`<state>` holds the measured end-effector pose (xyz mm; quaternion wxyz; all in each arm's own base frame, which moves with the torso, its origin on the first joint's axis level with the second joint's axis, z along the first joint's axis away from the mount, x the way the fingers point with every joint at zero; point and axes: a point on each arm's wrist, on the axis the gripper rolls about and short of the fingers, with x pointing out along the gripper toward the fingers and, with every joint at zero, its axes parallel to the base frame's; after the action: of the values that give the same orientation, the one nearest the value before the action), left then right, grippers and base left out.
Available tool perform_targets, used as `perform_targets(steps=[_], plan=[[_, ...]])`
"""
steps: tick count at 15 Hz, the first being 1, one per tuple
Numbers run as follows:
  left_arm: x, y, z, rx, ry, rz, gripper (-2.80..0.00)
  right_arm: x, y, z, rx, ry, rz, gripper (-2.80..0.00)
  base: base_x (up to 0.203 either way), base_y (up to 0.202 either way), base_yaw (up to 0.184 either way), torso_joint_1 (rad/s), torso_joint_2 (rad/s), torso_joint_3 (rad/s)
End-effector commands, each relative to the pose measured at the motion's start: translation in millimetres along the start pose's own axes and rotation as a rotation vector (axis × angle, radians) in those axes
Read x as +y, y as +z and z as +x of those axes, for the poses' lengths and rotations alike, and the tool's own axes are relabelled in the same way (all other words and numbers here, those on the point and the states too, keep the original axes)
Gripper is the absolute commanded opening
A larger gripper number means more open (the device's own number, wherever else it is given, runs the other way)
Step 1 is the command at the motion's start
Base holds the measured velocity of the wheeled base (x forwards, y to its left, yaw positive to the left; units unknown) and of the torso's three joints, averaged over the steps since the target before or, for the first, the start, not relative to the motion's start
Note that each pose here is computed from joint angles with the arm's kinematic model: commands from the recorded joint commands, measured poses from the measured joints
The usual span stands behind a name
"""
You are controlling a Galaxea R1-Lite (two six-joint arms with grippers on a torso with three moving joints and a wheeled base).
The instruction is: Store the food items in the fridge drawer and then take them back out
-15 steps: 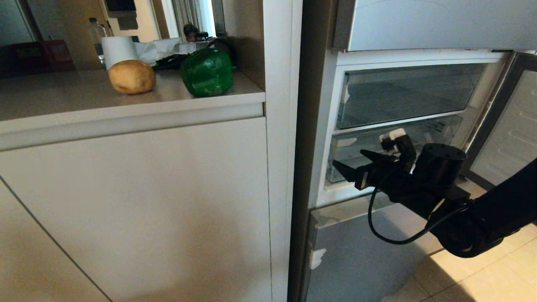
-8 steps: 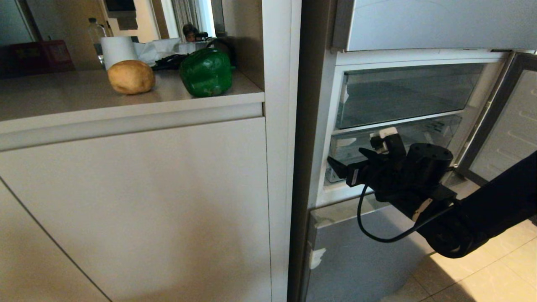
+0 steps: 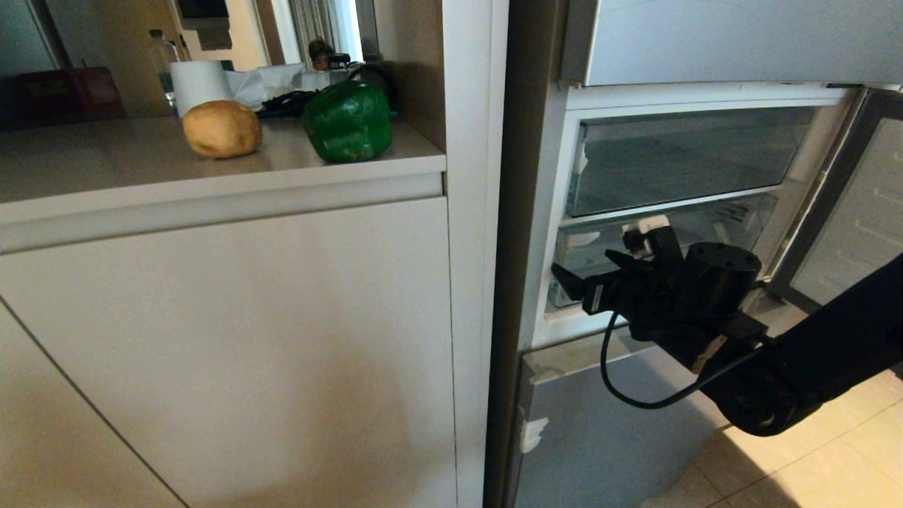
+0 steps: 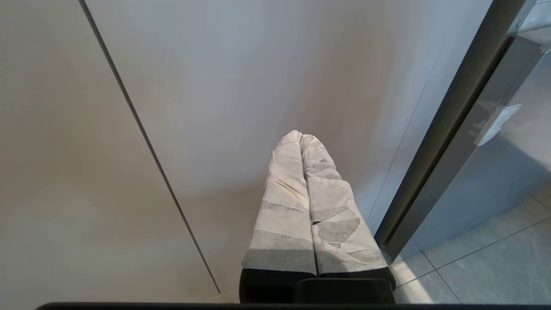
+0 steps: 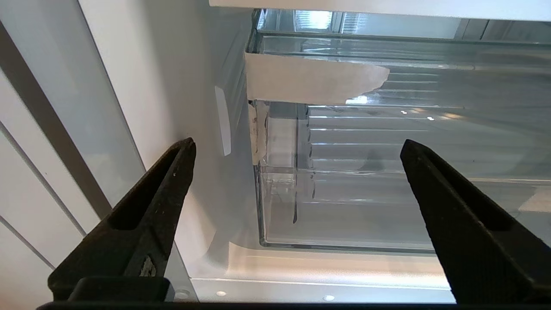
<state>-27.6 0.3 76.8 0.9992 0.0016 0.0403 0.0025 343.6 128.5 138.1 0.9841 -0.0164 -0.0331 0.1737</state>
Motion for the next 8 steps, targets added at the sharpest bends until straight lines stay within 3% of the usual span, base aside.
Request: perform_targets(steps=[1,8], plan=[[0.0,0,0,0.001,0.001,0.0,-2.8,-2,3,-1,-0.013,-0.013,0.0,0.0,0.0,0.0,0.0,0.0,0.0,0.0],[0.0,0,0,0.001,0.001,0.0,-2.8,-22,2,-9,-0.007,-0.067,0.001,0.0,0.0,0.0,0.0,0.0,0.0,0.0]])
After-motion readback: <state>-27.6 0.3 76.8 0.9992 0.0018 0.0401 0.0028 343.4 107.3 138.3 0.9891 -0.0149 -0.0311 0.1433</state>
